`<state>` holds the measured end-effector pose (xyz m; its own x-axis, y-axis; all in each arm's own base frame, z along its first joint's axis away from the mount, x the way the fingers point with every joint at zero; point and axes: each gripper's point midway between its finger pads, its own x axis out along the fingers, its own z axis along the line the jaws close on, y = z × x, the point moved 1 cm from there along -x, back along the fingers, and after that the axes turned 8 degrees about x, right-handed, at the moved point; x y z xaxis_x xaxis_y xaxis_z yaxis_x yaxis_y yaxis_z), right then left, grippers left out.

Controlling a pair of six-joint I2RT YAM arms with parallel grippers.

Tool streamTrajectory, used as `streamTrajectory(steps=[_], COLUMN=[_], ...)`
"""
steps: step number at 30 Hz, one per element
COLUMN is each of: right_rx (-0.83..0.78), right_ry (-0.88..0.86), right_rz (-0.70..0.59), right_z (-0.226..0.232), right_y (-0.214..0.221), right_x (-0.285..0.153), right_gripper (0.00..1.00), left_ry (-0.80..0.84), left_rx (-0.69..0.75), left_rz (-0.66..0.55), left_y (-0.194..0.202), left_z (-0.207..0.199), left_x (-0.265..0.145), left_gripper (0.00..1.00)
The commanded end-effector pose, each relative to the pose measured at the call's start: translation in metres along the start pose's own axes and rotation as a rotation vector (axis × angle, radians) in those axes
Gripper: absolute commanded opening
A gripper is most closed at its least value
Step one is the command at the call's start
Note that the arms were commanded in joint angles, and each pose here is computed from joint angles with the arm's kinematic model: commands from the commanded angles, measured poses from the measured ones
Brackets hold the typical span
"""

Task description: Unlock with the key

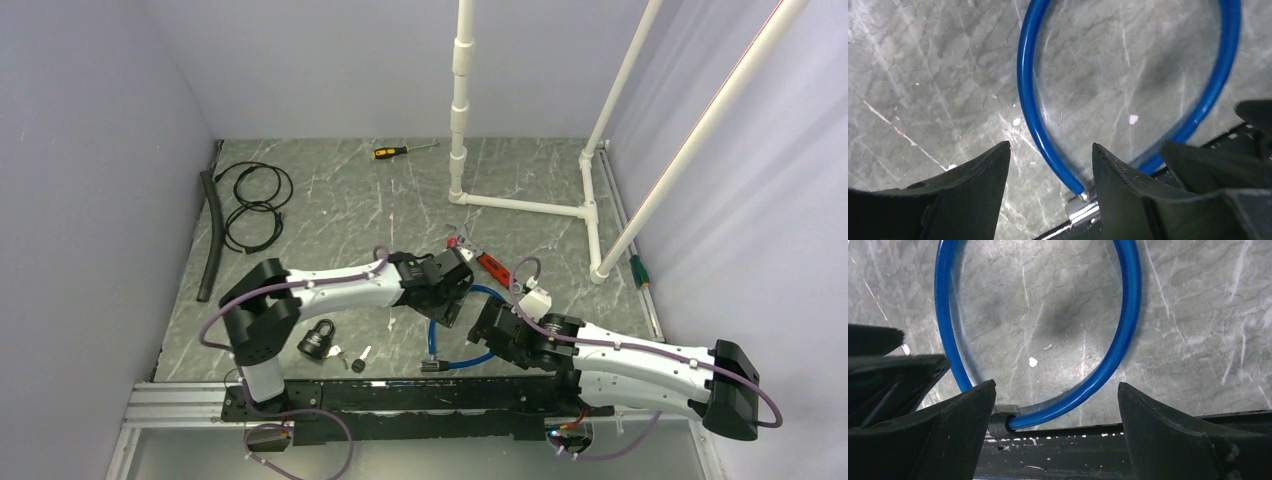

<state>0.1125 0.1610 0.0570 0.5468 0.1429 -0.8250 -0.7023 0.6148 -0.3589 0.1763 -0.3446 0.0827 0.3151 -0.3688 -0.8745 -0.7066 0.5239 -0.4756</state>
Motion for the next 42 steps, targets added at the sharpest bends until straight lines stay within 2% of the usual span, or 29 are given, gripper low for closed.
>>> streamTrajectory(steps=[1, 8, 14, 17, 19, 20, 22, 23, 27, 34, 38, 42], right_rx=[0.035, 0.035, 0.052, 0.052, 0.042, 0.04, 0.034, 0.034, 0.018, -0.008, -0.017, -0.017], right_ry=[-0.018, -0.003, -0.007, -0.018, -0.01, -0.004, 0.006, 0.006, -0.008, -0.035, -0.048, -0.042], right_rz=[-0.04, -0.047, -0.064, -0.06, -0.058, -0.059, -0.063, -0.065, -0.052, -0.06, -0.073, -0.083], right_z=[0.005, -0.004, -0.005, -0.004, -0.005, -0.005, -0.007, -0.006, 0.002, 0.023, 0.033, 0.038], right_y=[-0.01, -0.012, -0.016, -0.015, -0.014, -0.014, -0.014, -0.013, -0.009, -0.009, -0.011, -0.01], right_x=[-0.012, -0.016, -0.017, -0.016, -0.015, -0.015, -0.014, -0.014, -0.013, -0.021, -0.023, -0.022], right_gripper=[0.94, 0.93, 0.93, 0.93, 0.93, 0.93, 0.93, 0.93, 0.93, 0.93, 0.93, 0.94], left_ry=[-0.119, -0.14, -0.129, -0.163, -0.154, -0.149, -0.144, -0.151, -0.205, -0.304, -0.341, -0.249], left_rx=[-0.015, -0.057, -0.045, -0.055, -0.079, -0.094, -0.118, -0.129, -0.197, -0.499, -0.763, -0.998], left_rz=[0.037, 0.076, 0.09, 0.104, 0.1, 0.093, 0.084, 0.072, 0.038, -0.129, -0.194, -0.281], left_y=[0.0, 0.021, 0.032, 0.034, 0.037, 0.039, 0.042, 0.04, 0.038, 0.032, 0.043, 0.044], left_z=[0.009, 0.012, 0.003, 0.007, 0.006, 0.006, 0.006, 0.007, 0.016, 0.042, 0.063, 0.07], left_x=[0.01, 0.029, 0.046, 0.05, 0.053, 0.054, 0.055, 0.053, 0.043, -0.001, -0.017, -0.021], left_gripper=[0.64, 0.54, 0.5, 0.44, 0.35, 0.28, 0.07, 0.0, 0.0, 0.0, 0.0, 0.0])
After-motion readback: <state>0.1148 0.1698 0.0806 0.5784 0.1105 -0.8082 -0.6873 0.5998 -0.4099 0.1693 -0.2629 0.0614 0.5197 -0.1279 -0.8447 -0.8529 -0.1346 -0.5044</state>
